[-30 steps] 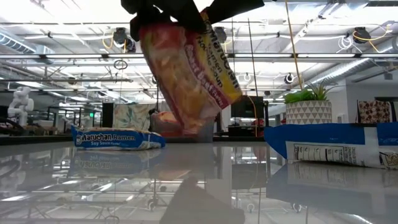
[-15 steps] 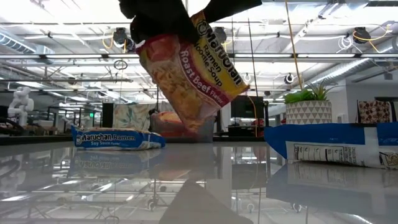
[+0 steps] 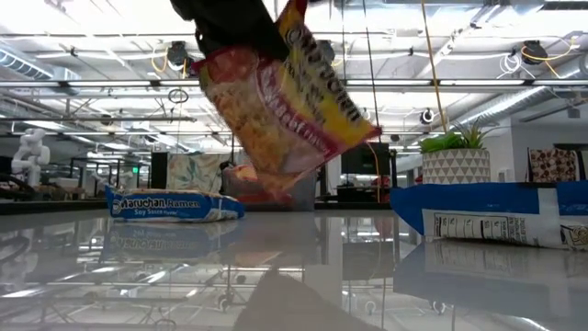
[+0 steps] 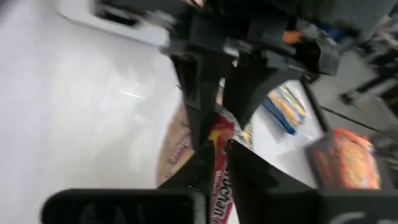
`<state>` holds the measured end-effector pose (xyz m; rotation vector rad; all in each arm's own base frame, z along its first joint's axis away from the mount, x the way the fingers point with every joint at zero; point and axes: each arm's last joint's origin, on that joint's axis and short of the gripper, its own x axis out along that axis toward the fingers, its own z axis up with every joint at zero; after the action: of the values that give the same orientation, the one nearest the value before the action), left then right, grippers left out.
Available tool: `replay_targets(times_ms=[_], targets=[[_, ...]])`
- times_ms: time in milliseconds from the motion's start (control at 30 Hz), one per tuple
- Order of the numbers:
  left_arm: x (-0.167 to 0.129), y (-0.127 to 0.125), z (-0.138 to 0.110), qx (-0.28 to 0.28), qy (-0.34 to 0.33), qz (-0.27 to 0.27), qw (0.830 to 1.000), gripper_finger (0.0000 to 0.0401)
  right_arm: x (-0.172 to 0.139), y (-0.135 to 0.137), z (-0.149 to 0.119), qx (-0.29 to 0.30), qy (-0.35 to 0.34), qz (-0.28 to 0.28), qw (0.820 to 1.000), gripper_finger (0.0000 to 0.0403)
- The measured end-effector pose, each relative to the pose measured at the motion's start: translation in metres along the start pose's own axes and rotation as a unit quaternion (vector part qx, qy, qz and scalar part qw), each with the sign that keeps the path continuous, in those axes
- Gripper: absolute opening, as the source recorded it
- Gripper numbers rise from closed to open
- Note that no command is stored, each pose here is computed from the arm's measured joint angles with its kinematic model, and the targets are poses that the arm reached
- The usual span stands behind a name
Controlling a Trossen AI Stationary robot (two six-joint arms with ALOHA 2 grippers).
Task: Sort Maruchan noodles
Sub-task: Put the red noodle pack into the white bin
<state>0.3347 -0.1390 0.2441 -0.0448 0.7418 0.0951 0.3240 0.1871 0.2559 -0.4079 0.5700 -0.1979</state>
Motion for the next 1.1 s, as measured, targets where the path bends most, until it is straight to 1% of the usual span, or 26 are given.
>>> replay_targets(times_ms=[133, 200, 267, 367, 433, 500, 600, 700, 833, 967, 1100], targets=[[-0.015, -0.009, 0.004, 0.013, -0.025, -0.03, 0.999, 0.0103, -0.029, -0.008, 0.008, 0.031, -0.016, 0.048, 0.998, 0.0077], [-0.024, -0.013, 0.01, 0.016, -0.054, -0.046, 0.997, 0.0103, -0.043, -0.01, 0.009, 0.05, -0.027, 0.063, 0.996, 0.0095], [-0.036, -0.017, 0.011, 0.033, -0.067, -0.057, 0.996, 0.0103, -0.053, -0.011, 0.006, 0.07, -0.034, 0.076, 0.994, 0.0113], [-0.051, -0.025, 0.017, 0.038, -0.107, -0.077, 0.991, 0.0103, -0.064, -0.014, -0.004, 0.127, -0.039, 0.092, 0.987, 0.0139], [-0.061, -0.029, 0.017, 0.047, -0.118, -0.074, 0.989, 0.0103, -0.068, -0.016, -0.012, 0.162, -0.048, 0.1, 0.981, 0.0157], [-0.068, -0.032, 0.018, 0.042, -0.137, -0.064, 0.988, 0.0103, -0.072, -0.019, -0.019, 0.187, -0.067, 0.106, 0.974, 0.0175], [-0.079, -0.033, 0.017, 0.037, -0.15, -0.046, 0.987, 0.0103, -0.077, -0.025, -0.027, 0.218, -0.113, 0.117, 0.962, 0.0201], [-0.089, -0.036, 0.018, 0.03, -0.168, -0.05, 0.984, 0.0103, -0.079, -0.029, -0.036, 0.225, -0.161, 0.121, 0.953, 0.0229], [-0.095, -0.04, 0.02, 0.028, -0.195, -0.034, 0.98, 0.0104, -0.077, -0.032, -0.047, 0.222, -0.211, 0.116, 0.945, 0.0268], [-0.1, -0.043, 0.022, 0.017, -0.223, -0.008, 0.975, 0.0104, -0.076, -0.031, -0.055, 0.191, -0.257, 0.128, 0.939, 0.0303], [-0.108, -0.049, 0.025, 0.009, -0.258, 0.001, 0.966, 0.0104, -0.074, -0.031, -0.061, 0.168, -0.281, 0.119, 0.938, 0.0322]])
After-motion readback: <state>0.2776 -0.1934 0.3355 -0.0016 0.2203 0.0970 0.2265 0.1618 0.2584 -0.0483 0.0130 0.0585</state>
